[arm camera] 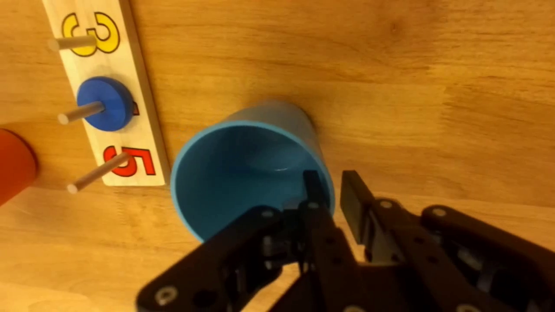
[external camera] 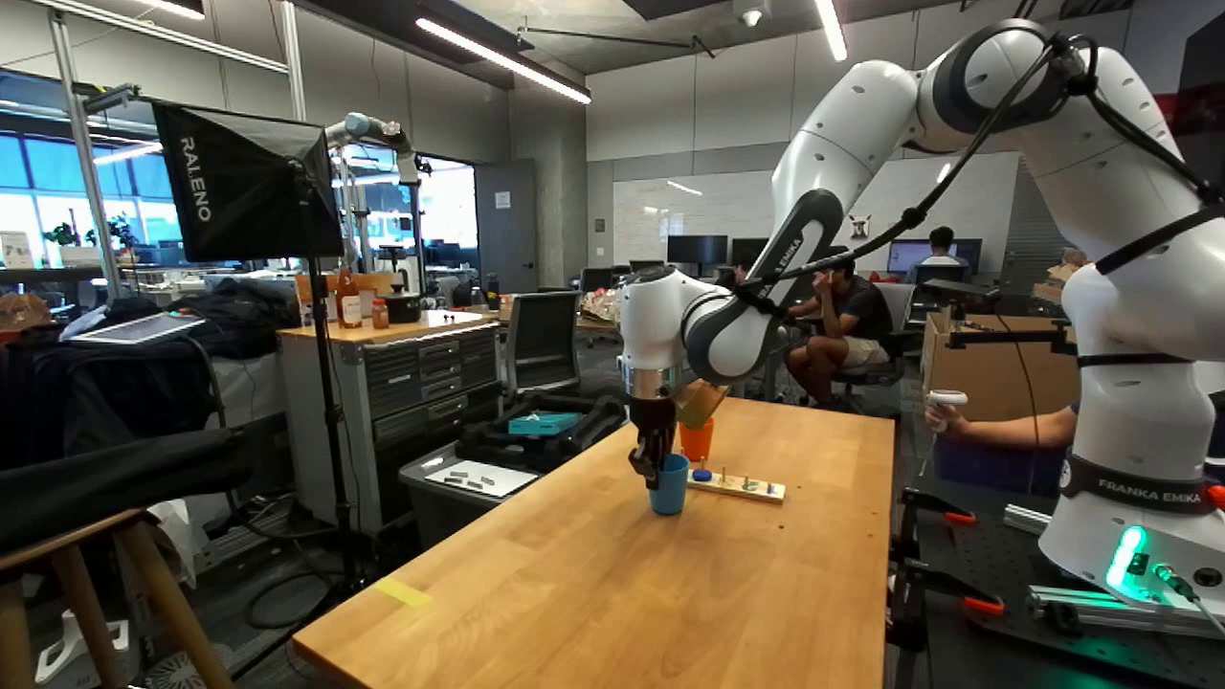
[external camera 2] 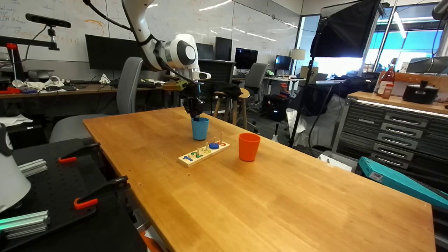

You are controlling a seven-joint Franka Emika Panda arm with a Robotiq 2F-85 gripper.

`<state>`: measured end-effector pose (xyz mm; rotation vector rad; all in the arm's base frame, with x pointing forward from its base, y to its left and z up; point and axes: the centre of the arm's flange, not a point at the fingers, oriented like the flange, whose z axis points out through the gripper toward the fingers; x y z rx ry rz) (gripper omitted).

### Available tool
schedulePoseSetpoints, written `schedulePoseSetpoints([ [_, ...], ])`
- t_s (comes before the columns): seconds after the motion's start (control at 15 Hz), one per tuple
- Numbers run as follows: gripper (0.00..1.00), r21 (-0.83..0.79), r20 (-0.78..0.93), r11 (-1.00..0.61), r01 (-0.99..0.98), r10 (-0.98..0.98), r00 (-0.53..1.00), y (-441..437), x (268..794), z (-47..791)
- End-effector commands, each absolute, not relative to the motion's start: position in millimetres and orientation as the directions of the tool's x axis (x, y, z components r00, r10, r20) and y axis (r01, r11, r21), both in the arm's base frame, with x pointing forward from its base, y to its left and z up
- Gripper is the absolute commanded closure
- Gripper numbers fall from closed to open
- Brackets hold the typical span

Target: Put the blue cup inside the orange cup

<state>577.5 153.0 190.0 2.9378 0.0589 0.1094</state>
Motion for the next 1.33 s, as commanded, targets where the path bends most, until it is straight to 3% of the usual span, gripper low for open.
schedulePoseSetpoints([
  [0.0,1.00,0.213,0.091,-0.977,0.017,0.037,0.995,153,588,186],
  [0.33,0.99,0.193,0.096,-0.981,0.005,0.024,0.995,158,596,211],
  [0.67,0.99,0.184,0.196,-0.982,-0.050,-0.013,0.980,146,630,288],
  [1.27,0.99,0.290,0.231,-0.920,-0.265,-0.202,0.952,16,644,366],
])
